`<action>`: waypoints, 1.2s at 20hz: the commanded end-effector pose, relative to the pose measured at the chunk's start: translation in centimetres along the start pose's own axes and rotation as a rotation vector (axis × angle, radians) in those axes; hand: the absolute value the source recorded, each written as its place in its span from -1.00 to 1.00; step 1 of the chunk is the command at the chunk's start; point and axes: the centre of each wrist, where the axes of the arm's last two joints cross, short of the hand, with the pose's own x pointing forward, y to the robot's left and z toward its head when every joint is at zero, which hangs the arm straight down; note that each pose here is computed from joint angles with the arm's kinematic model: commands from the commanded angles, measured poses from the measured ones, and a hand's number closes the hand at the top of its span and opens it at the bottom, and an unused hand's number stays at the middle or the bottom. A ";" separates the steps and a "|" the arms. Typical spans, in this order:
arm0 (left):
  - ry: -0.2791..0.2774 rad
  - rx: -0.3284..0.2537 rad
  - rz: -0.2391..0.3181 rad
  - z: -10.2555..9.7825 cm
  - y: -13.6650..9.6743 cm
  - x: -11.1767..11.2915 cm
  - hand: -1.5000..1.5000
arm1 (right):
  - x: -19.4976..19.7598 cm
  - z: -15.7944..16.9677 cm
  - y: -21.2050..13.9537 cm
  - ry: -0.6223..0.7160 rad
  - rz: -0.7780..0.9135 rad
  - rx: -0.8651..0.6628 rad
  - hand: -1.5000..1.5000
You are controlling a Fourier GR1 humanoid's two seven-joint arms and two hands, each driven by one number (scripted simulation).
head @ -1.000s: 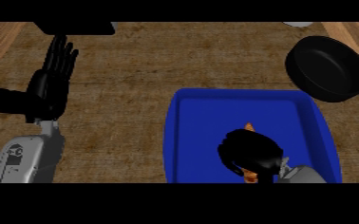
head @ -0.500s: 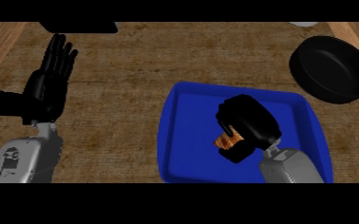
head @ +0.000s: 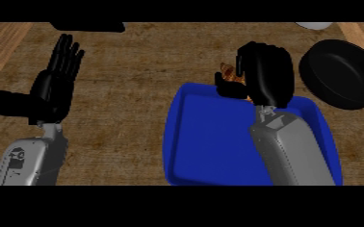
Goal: Pick the croissant from the tray and place it in the pot
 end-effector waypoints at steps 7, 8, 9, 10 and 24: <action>0.002 0.017 0.004 0.1 0.2 0.5 0.00 | 2.6 -4.6 -5.3 0.316 0.006 -0.378 1.00; -0.002 0.039 0.015 0.6 -1.4 0.1 0.00 | 2.7 -5.2 -6.4 0.341 0.015 -0.381 1.00; 0.004 0.042 -0.005 0.0 -0.2 -0.4 0.00 | 0.9 -6.1 -6.3 0.352 0.031 -0.376 1.00; 0.013 0.044 -0.009 0.3 0.4 -0.1 0.00 | -0.8 -4.7 -6.3 0.378 0.060 -0.356 1.00; 0.001 0.044 0.004 -0.5 0.4 -0.1 0.00 | -19.0 -6.4 -10.5 0.455 0.051 -0.331 1.00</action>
